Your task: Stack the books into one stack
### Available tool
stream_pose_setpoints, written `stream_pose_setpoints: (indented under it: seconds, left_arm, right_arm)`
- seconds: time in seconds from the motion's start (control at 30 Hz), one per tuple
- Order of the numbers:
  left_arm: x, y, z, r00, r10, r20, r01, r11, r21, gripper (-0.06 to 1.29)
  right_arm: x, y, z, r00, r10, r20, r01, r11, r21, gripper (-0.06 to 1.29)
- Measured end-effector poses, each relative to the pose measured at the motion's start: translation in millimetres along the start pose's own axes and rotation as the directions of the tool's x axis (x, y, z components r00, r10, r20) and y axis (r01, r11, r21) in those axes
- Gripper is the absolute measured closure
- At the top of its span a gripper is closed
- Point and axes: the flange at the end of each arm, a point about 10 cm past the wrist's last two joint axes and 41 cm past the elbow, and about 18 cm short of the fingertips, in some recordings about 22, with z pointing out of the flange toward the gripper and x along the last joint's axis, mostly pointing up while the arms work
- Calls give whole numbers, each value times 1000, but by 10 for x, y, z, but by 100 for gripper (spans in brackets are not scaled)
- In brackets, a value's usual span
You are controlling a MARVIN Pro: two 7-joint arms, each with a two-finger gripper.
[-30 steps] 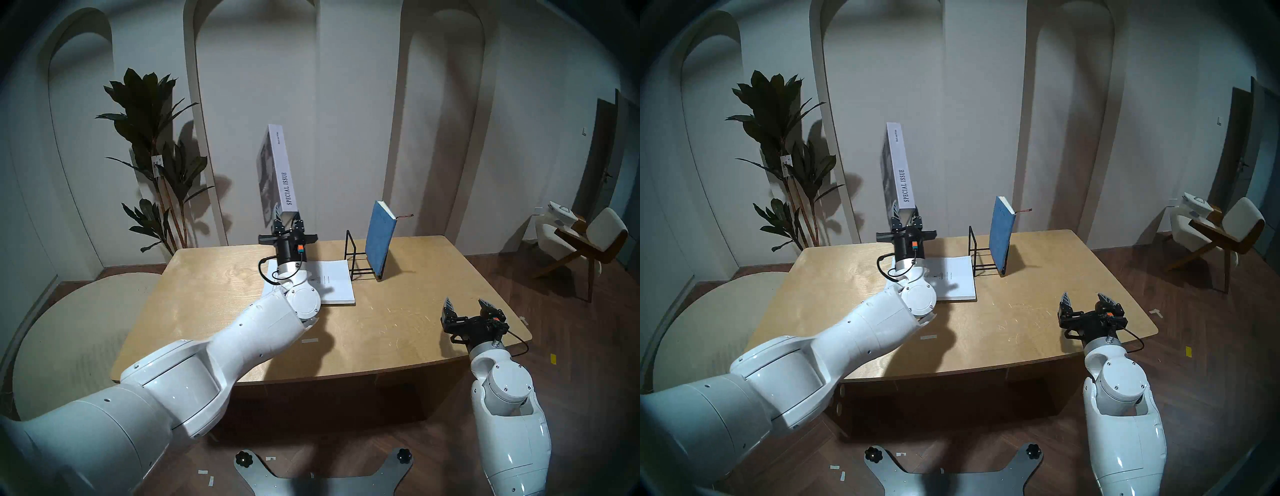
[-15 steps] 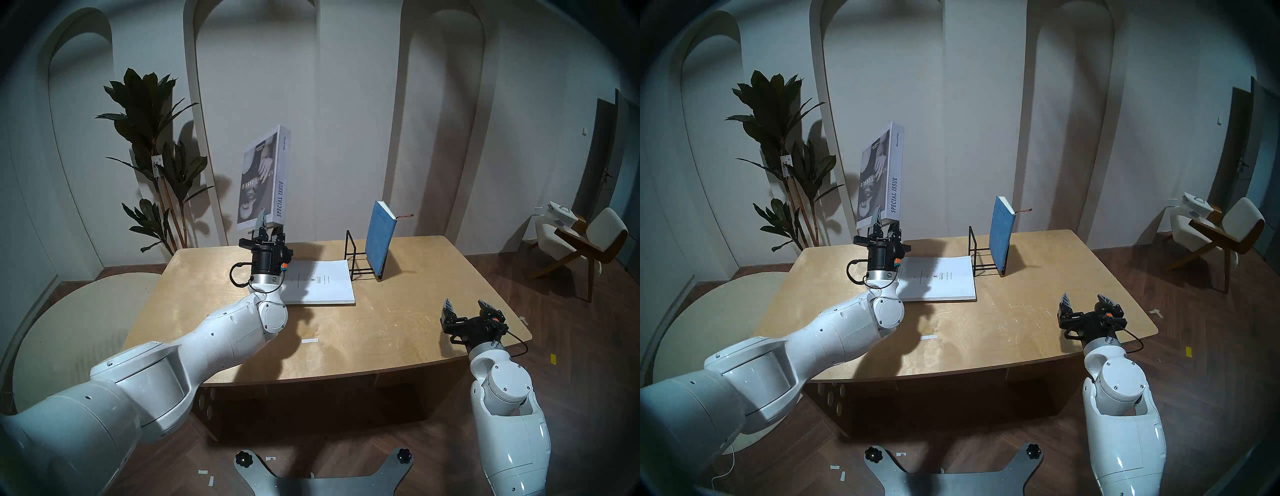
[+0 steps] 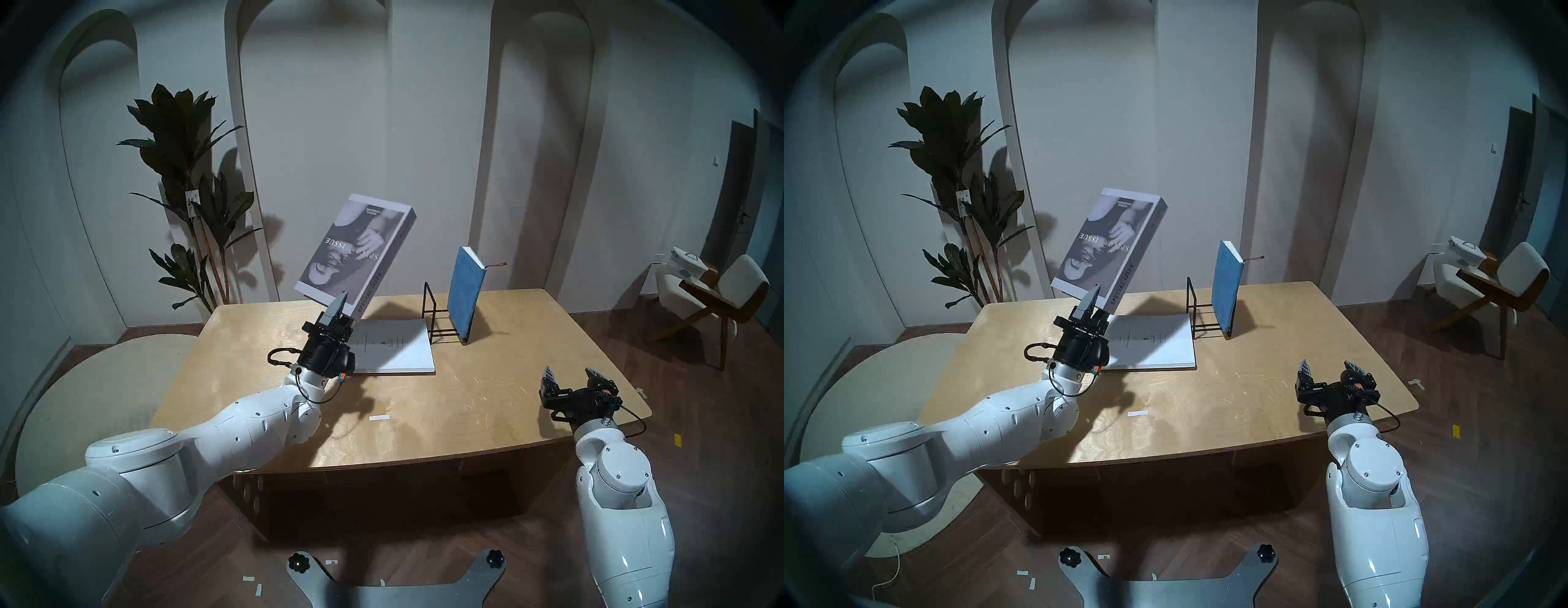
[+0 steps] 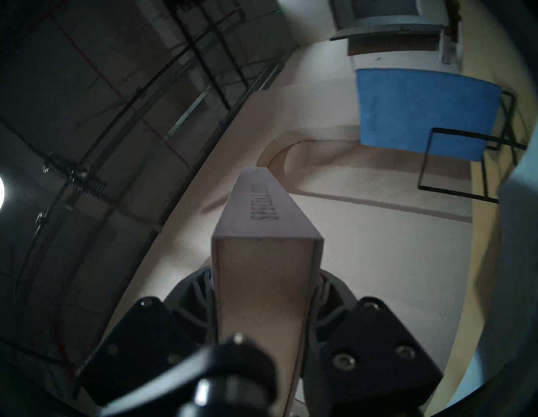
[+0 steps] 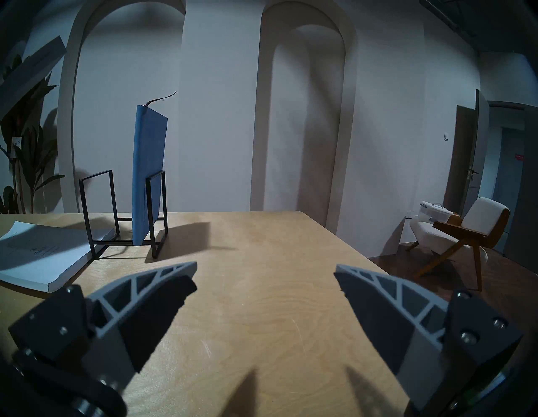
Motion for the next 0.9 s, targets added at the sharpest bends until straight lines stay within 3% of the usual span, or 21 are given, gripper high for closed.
stream_pose_setpoints:
  seconds: [0.13, 0.17, 0.23, 0.3, 0.33, 0.4, 0.5, 0.57, 0.7, 0.9]
  left_arm:
    - [-7, 38, -253, 985, 104, -136, -114, 991, -73, 85]
    - [-8, 39, -265, 984, 108, -143, -120, 990, -76, 85]
    - [-5, 50, -366, 968, 144, -207, -167, 981, -98, 85]
    - [-7, 51, -452, 948, 174, -265, -210, 971, -113, 85]
    - [-23, 44, -514, 930, 198, -310, -246, 962, -122, 85]
    - [-46, 33, -563, 911, 220, -349, -279, 952, -128, 85]
    - [-148, -13, -646, 865, 263, -426, -354, 924, -147, 85]
    - [-224, -49, -654, 843, 284, -457, -393, 905, -162, 85]
    - [-342, -120, -575, 823, 310, -476, -438, 880, -182, 85]
    - [-461, -206, -390, 816, 310, -488, -465, 853, -236, 85]
  right_arm:
    - [4, 1, 3, 1000, 0, -1, 0, 1000, 0, -4]
    - [5, 1, 3, 1000, 0, -1, 0, 1000, 0, -4]
    - [7, 0, 4, 1000, 0, -2, 0, 1000, 0, -4]
    - [12, -1, 5, 1000, -1, -3, 1, 1000, 0, -4]
    - [17, -1, 5, 1000, -1, -4, 1, 1000, 0, -4]
    - [20, -1, 5, 1000, -1, -5, 1, 1000, 0, -4]
    - [31, -1, 6, 1000, -2, -8, 2, 1000, 1, -4]
    - [40, -2, 5, 1000, -3, -10, 3, 1000, 1, -4]
    - [55, -2, 3, 1000, -3, -14, 3, 1000, 2, -4]
    - [71, -3, -2, 1000, -4, -17, 4, 1000, 2, -4]
